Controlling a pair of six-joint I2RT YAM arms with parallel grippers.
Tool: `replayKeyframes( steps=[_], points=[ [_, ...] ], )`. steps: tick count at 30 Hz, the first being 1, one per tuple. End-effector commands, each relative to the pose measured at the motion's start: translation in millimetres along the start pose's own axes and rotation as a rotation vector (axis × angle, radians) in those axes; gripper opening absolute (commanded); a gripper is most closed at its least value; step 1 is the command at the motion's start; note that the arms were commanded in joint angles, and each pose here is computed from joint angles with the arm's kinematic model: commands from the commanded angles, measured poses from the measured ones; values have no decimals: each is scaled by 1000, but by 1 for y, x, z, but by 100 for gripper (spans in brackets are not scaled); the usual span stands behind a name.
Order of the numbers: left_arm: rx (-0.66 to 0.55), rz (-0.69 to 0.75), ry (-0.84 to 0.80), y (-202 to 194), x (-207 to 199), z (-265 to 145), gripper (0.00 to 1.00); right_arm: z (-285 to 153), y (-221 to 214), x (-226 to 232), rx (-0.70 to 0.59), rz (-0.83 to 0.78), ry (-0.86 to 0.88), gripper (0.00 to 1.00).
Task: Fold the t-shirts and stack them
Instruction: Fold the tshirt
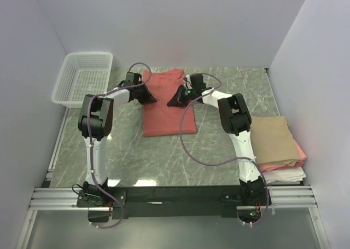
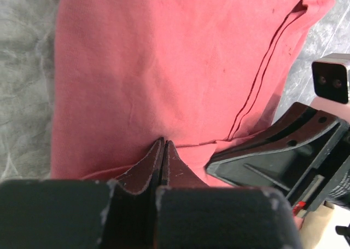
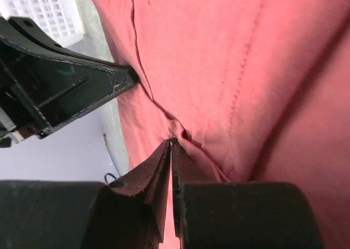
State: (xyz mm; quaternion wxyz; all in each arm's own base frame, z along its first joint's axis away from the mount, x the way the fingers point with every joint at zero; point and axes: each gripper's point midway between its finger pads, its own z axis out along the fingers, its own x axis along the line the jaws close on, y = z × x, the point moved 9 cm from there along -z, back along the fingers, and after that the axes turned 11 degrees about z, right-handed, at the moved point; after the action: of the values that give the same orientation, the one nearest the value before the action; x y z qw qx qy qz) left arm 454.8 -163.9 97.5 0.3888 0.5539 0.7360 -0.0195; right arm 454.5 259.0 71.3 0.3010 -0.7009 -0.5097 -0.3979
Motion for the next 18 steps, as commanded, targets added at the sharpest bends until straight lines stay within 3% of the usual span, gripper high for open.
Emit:
replayKeyframes(
  steps=[1, 10, 12, 15, 16, 18],
  points=[
    [-37, 41, -43, 14, -11, -12, 1, -1, 11, -11, -25, 77, -26, 12],
    [-65, 52, -76, 22, -23, -31, 1, -8, 7, -15, -57, 104, -133, 12],
    [-64, 47, -72, 21, -22, -30, 5, -10, 5, -13, -58, 96, -137, 12],
    [-84, 69, -114, 22, -27, -36, 17, -17, 4, 5, -86, 22, -92, 13],
    [-98, 77, -124, 24, -29, -39, 25, -19, 6, 10, -99, 9, -89, 14],
    [-129, 89, -133, 31, -36, -47, 29, -25, 14, 29, -121, -44, -62, 16]
  ],
)
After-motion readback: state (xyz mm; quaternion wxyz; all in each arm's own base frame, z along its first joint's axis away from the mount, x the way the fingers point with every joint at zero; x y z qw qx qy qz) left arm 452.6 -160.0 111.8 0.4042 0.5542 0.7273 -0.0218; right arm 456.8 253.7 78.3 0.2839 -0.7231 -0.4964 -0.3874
